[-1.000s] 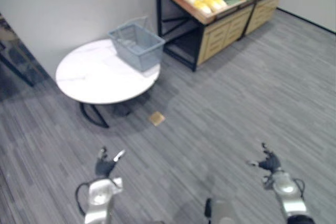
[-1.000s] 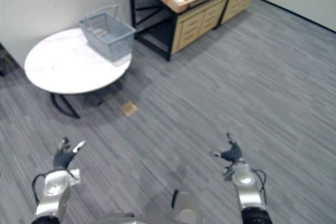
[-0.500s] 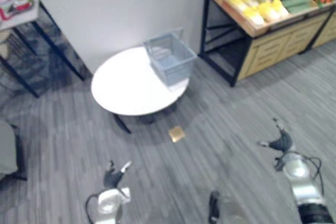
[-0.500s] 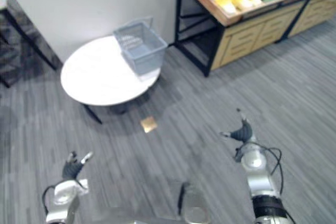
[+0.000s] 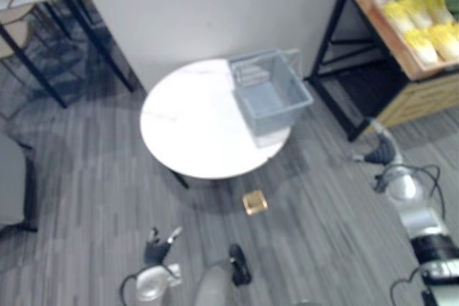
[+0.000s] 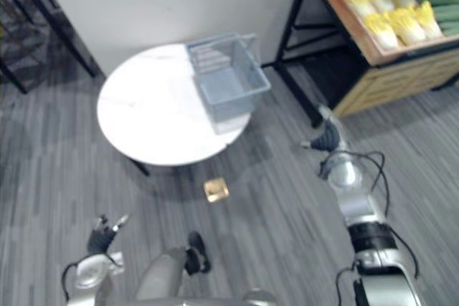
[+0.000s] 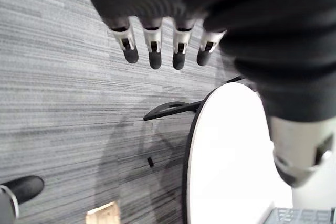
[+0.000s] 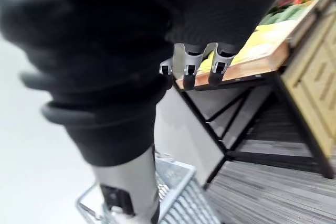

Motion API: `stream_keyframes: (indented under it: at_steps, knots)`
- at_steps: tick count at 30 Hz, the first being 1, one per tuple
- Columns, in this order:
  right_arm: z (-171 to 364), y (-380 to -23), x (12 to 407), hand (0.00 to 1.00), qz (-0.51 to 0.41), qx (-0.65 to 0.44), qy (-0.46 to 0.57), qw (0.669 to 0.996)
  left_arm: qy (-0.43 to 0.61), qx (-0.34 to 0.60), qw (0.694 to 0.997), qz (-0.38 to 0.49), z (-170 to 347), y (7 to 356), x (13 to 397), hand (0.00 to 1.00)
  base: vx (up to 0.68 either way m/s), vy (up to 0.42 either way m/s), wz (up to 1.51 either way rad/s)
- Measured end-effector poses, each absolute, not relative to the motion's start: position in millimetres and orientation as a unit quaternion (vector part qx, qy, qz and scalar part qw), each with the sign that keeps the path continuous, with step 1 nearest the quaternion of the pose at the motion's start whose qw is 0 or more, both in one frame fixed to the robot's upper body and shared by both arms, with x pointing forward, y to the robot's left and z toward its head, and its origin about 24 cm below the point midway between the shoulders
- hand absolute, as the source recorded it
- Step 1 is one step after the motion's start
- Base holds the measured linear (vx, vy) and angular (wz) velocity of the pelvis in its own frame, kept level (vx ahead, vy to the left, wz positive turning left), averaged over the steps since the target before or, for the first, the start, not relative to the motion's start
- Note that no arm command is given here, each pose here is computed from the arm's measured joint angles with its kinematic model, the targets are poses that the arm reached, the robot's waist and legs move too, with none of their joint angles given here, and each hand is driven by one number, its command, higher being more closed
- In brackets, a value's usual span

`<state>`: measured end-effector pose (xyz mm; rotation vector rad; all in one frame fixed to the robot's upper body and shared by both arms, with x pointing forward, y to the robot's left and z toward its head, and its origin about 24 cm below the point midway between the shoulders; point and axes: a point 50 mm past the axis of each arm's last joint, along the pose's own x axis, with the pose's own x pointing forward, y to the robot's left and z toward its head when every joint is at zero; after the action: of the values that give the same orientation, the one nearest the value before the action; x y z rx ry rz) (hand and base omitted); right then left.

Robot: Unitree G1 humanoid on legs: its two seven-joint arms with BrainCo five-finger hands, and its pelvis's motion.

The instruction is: Pick vegetable in the basket

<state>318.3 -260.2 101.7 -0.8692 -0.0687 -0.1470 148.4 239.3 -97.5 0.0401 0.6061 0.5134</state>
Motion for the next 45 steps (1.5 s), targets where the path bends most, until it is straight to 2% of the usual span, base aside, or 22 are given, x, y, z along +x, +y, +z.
stream_keyframes:
  at_steps: [3, 10, 16, 19, 24, 29, 34, 40, 45]
  knots:
    - [97.8, -242.3, 321.6, 0.0, -0.038, -0.438, -0.047, 0.897, 0.306, 0.035, 0.916, 0.256, -98.8, 249.9, 137.2, 0.0, 0.4, 0.096, 0.44]
    - [97.2, -234.1, 328.9, 0.0, -0.03, -0.441, -0.048, 0.896, 0.317, 0.052, 0.917, 0.238, -100.0, 249.8, 140.9, 0.0, 0.29, -0.091, 0.77]
    - [115.3, -246.9, 333.4, 0.0, -0.049, -0.457, -0.061, 0.886, 0.305, 0.071, 0.924, 0.22, -94.4, 256.0, 157.6, 0.0, 0.28, -0.361, 0.92]
    - [130.2, -259.0, 341.3, 0.0, -0.071, -0.471, -0.06, 0.877, 0.313, 0.067, 0.927, 0.195, -99.6, 243.7, 157.1, 0.0, 0.27, -0.433, 0.61]
    - [144.2, -260.1, 348.1, 0.0, -0.085, -0.471, -0.069, 0.875, 0.316, 0.054, 0.927, 0.193, -102.7, 235.6, 159.0, 0.0, 0.14, -0.235, 0.71]
    - [160.9, -253.1, 357.6, 0.0, -0.087, -0.473, -0.092, 0.872, 0.327, 0.047, 0.926, 0.185, -107.3, 227.4, 156.4, 0.0, -0.03, -0.031, 0.53]
    - [154.7, -241.3, 368.9, 0.0, -0.064, -0.494, -0.077, 0.864, 0.341, 0.05, 0.92, 0.187, -111.8, 228.1, 146.2, 0.0, -0.09, 0.065, 0.1]
    - [167.5, -248.4, 378.1, 0.0, -0.087, -0.5, -0.072, 0.859, 0.343, 0.052, 0.92, 0.183, -113.2, 225.7, 145.6, 0.0, 0.01, 0.033, 0.02]
    - [203.9, -266.2, 387.3, 0.0, -0.135, -0.507, -0.081, 0.847, 0.32, 0.055, 0.932, 0.161, -107.1, 216.5, 160.4, 0.0, 0.04, 0.002, 0.12]
